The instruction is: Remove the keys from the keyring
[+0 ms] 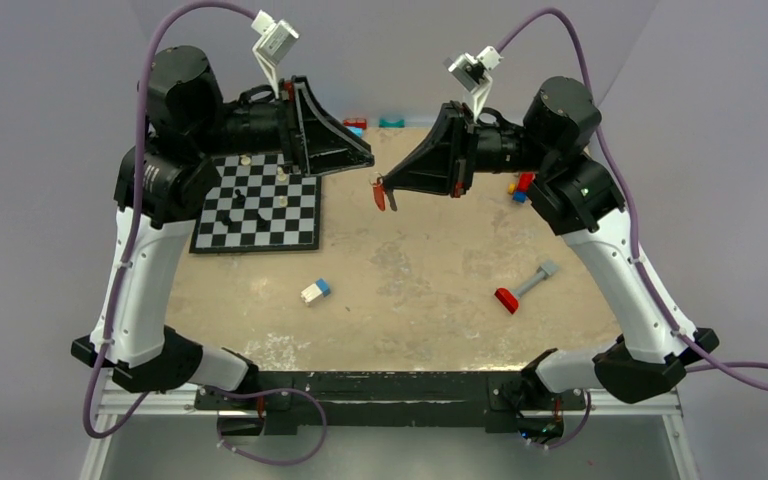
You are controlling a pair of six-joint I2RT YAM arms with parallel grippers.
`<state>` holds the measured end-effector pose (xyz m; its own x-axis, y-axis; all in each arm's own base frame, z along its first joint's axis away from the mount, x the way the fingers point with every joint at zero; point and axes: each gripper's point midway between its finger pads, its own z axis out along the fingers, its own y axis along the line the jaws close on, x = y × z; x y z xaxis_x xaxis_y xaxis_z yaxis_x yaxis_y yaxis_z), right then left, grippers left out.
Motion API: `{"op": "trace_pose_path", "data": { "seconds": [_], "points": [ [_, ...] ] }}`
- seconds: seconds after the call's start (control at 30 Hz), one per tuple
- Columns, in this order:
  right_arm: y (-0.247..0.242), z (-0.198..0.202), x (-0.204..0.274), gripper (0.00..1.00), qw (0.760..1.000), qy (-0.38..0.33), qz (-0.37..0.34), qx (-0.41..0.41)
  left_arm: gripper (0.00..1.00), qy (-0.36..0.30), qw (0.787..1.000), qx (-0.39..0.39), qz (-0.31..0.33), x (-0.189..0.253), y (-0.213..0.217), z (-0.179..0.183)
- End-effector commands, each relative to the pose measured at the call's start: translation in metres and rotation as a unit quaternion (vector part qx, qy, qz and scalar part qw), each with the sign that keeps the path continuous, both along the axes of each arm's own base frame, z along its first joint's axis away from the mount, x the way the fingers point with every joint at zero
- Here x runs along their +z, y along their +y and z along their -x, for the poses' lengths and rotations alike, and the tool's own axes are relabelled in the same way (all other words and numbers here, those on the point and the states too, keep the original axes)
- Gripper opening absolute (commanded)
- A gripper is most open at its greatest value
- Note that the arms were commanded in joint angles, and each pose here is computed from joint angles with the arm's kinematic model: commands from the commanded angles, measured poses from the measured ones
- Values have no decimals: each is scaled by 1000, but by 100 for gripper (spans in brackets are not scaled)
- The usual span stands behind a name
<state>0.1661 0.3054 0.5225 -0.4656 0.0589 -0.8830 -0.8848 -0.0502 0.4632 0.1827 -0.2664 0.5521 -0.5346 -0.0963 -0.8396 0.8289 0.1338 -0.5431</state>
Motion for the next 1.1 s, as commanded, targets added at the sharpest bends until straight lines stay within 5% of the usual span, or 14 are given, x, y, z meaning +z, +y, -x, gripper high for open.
{"op": "trace_pose_path", "data": {
  "seconds": [0.0,1.07],
  "points": [
    [-7,12,13,0,999,-29,-12,10,46,-15,1000,-25,3,2,5,15],
    [1,1,9,0,999,-29,-11,16,26,3,999,-25,-24,-20,-3,9]
  ]
}}
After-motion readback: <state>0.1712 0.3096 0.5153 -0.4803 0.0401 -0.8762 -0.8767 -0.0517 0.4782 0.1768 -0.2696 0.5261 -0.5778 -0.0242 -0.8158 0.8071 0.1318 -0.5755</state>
